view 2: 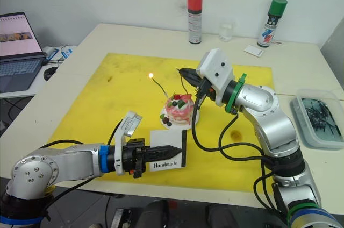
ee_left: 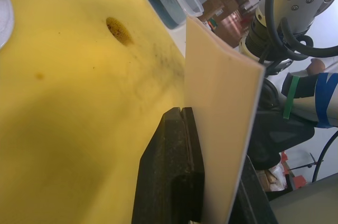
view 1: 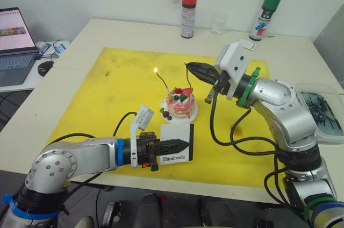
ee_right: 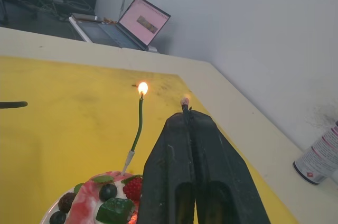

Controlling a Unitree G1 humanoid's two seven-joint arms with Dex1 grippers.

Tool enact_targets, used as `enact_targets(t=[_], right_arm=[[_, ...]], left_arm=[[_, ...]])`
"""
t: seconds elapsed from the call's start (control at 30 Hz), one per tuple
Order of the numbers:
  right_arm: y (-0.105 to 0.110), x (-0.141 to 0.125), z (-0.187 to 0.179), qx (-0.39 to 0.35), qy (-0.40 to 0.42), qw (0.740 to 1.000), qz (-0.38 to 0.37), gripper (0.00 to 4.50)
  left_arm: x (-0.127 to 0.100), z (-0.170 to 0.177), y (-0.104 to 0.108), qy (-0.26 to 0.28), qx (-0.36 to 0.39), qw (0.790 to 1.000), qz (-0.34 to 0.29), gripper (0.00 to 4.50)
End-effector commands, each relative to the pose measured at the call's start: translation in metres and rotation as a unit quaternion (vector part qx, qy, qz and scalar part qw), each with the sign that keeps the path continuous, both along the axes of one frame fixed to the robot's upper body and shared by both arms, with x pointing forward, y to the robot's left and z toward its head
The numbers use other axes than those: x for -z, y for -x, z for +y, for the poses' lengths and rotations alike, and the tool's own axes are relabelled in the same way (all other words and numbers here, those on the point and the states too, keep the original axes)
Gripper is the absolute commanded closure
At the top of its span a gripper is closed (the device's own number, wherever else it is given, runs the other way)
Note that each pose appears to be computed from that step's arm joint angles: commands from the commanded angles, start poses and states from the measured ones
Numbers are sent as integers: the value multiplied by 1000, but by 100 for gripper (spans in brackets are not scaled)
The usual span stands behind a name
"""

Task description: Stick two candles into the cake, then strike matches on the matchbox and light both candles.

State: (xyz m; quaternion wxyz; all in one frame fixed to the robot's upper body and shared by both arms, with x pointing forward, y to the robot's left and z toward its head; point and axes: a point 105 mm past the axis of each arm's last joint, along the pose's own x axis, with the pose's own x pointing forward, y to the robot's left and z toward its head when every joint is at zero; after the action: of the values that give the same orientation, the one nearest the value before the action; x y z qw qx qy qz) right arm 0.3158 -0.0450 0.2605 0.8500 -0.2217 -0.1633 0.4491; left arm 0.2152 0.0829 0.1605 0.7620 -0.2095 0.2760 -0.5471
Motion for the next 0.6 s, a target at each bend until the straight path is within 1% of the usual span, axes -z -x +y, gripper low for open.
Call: enact_targets(t=[0.03, 0.6], right_arm=[[1, -11, -1, 1, -6, 1000, -26, 446], [2, -12, -2, 1, -5, 1000, -27, 446]], left_arm=[[-9, -3, 2, 11, 9, 1000, -14, 450], [-8, -3, 4, 14, 11, 1000, -11, 450]])
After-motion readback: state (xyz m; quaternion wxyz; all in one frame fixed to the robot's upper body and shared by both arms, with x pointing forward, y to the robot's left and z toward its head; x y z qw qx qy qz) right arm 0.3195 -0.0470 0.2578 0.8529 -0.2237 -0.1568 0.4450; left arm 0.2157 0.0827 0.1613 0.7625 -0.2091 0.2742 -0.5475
